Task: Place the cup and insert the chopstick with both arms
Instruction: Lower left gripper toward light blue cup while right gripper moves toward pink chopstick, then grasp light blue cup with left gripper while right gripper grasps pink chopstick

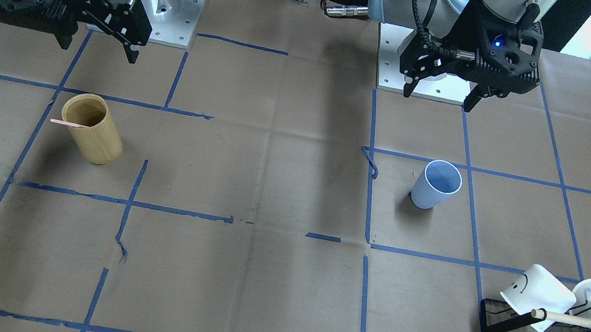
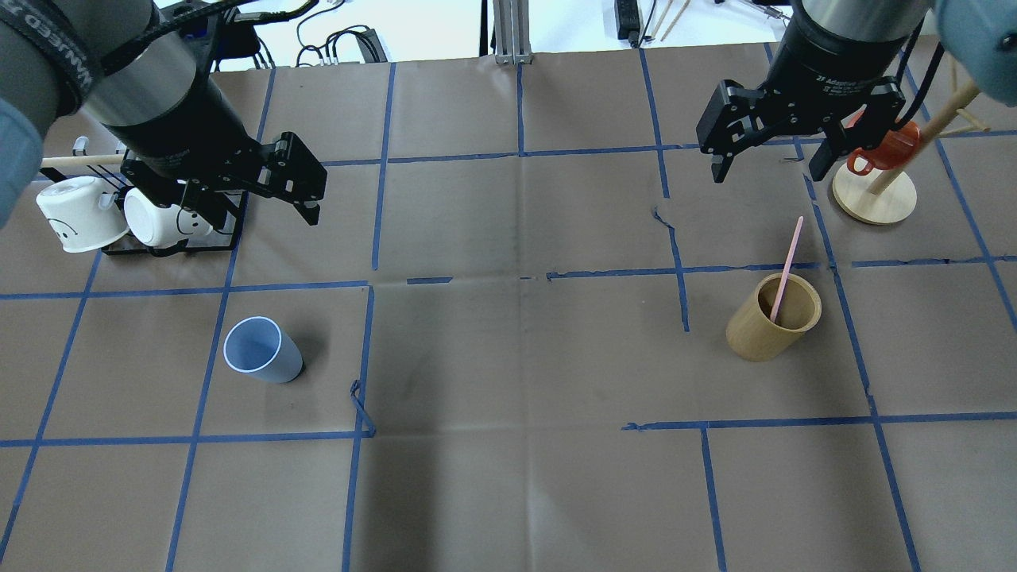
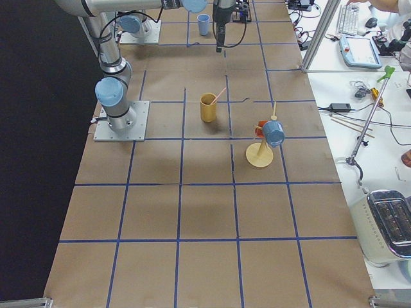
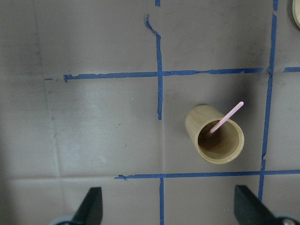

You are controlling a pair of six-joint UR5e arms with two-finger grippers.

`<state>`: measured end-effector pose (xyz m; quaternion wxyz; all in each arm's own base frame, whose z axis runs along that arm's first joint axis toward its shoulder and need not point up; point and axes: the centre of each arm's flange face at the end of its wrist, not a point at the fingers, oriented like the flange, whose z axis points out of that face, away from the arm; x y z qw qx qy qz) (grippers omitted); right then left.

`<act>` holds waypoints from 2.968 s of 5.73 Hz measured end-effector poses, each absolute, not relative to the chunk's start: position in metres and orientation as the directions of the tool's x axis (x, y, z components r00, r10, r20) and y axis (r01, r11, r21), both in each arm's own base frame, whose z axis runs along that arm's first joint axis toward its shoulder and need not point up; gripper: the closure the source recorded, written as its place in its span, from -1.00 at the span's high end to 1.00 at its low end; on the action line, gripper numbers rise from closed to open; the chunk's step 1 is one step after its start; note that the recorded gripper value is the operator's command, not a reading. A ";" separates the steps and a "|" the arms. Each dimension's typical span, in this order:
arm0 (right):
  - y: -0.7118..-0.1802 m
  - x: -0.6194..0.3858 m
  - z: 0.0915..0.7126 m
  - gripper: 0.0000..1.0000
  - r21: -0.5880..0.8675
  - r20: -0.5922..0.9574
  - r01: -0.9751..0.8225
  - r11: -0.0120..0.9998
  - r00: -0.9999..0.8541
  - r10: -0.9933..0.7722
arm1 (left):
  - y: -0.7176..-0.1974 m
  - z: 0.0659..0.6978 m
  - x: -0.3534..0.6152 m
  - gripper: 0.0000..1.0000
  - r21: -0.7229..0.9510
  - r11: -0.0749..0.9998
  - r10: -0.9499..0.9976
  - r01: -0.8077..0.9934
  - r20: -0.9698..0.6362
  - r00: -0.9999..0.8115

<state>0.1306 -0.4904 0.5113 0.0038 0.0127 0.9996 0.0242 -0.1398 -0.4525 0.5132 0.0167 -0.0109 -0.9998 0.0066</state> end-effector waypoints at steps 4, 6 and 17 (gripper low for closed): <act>-0.491 0.129 0.509 1.00 0.053 -0.002 0.022 0.998 -1.000 0.022 | -0.449 0.513 -0.139 0.97 -0.013 1.000 0.020 0.020 0.033 -0.999; -0.496 0.111 0.508 1.00 0.052 0.001 -0.009 0.999 -1.000 -0.009 | -0.448 0.513 -0.139 0.97 -0.012 1.000 0.021 0.021 0.033 -0.999; -0.492 0.017 0.354 0.25 -0.116 -0.007 0.010 0.993 -1.000 0.010 | -0.432 0.272 -0.047 -0.08 0.112 0.993 -0.046 -0.047 -0.011 -0.999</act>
